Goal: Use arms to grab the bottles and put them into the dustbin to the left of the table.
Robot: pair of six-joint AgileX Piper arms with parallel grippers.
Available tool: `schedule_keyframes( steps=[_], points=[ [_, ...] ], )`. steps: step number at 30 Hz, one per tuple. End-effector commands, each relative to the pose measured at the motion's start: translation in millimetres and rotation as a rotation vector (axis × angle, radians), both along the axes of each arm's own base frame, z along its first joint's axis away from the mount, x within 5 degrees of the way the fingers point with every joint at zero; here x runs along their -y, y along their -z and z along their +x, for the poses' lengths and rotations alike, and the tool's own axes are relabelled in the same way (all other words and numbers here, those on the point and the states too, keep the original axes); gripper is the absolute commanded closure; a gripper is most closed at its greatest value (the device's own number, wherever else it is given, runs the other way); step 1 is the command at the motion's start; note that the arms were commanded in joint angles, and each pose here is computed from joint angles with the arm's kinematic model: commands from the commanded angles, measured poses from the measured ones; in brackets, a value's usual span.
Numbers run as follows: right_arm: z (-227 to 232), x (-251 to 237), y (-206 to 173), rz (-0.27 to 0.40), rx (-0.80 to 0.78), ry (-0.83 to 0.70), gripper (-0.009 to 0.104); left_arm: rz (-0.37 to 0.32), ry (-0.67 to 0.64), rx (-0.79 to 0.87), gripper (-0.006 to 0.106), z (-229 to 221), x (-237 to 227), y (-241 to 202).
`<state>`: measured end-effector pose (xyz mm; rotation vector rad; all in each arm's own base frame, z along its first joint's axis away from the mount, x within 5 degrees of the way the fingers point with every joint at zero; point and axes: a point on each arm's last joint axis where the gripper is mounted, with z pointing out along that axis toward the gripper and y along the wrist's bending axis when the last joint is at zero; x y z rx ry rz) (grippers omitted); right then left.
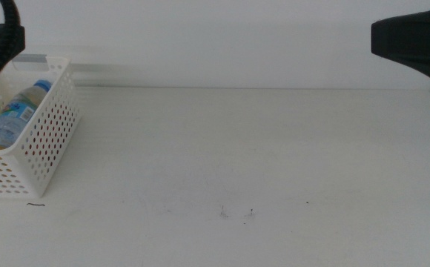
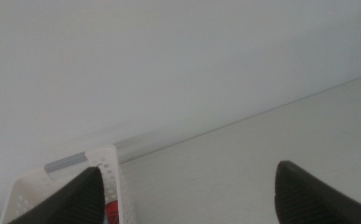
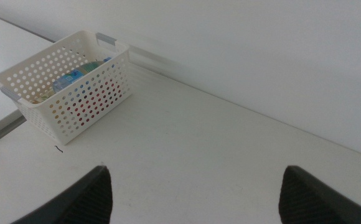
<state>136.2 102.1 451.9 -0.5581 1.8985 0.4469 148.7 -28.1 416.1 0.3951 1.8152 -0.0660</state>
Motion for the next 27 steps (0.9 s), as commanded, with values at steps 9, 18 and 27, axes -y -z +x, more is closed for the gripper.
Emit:
schedule_keyframes(
  steps=[9, 18, 27],
  points=[
    [16.5, 16.5, 42.6, 0.019, 0.100, 0.122, 0.026, -0.012, 0.000, -0.006, 0.007, -4.2, 0.3, 9.6],
    [-16.8, 81.7, 145.2, 0.118, 0.084, 0.478, 0.026, -0.034, -0.092, 0.213, 0.007, -57.2, -12.7, 77.8],
    [-73.3, 99.0, 240.3, 0.124, 0.134, 0.601, 0.026, -0.002, -0.107, 0.221, 0.007, -87.5, -17.3, 159.6]
  ],
)
